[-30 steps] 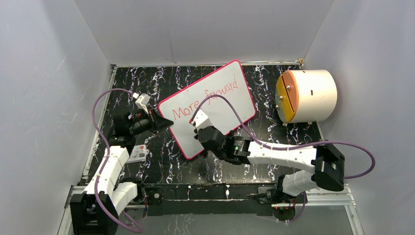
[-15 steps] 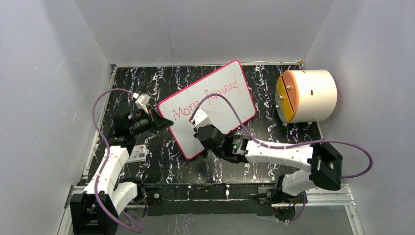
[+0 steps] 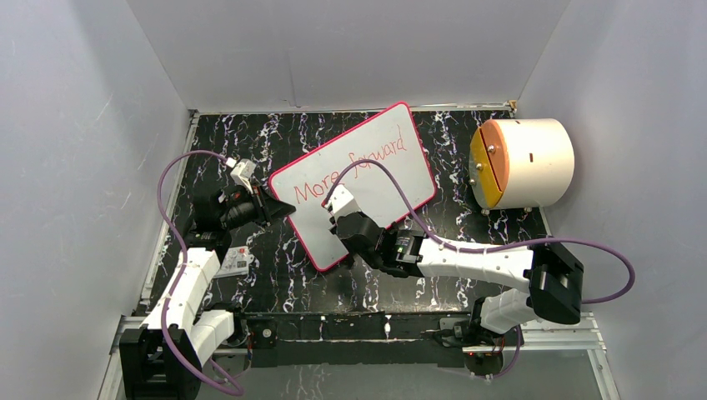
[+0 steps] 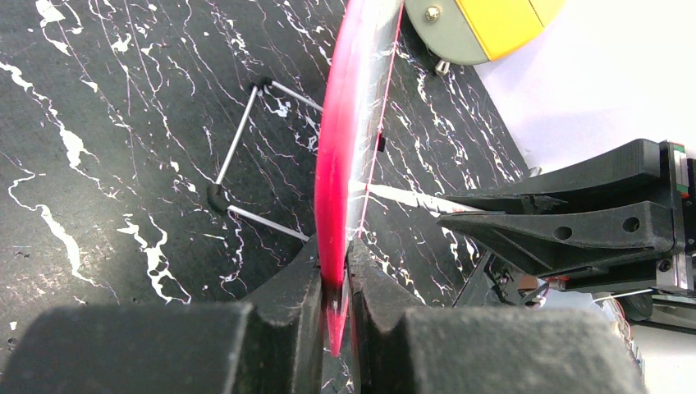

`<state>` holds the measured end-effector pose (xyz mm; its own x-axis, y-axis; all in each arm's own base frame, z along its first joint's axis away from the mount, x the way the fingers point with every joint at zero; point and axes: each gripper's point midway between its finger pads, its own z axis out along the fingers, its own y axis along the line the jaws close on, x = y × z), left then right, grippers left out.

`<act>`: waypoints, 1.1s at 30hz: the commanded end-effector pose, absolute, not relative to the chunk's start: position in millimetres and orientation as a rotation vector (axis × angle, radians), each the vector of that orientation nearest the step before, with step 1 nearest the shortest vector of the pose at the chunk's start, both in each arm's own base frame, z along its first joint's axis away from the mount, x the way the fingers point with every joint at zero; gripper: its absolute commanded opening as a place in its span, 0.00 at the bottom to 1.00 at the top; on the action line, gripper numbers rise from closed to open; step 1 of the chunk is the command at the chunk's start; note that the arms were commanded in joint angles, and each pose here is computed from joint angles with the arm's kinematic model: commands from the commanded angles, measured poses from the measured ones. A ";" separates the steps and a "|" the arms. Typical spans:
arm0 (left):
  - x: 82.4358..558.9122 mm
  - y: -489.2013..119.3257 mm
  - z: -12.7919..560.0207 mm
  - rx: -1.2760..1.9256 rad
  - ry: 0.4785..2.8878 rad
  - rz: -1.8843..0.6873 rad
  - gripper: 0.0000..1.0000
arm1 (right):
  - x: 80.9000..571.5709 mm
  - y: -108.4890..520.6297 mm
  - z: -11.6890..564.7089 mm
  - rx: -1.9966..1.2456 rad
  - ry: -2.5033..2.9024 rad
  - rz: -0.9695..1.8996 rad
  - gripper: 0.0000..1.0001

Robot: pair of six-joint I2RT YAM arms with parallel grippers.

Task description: Write a sentence on the whiteboard

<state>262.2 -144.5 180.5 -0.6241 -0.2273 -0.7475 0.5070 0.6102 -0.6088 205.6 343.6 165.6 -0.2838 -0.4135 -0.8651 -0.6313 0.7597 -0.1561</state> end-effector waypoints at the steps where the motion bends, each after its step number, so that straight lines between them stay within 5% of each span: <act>1: 266.9 -134.6 168.1 0.164 2.035 -1.014 0.00 | 219.5 340.4 168.5 -0.729 1.908 0.234 0.00; 33: 267.0 -134.0 167.7 0.158 2.035 -1.010 0.00 | 202.8 333.4 150.7 -0.768 1.998 0.286 0.00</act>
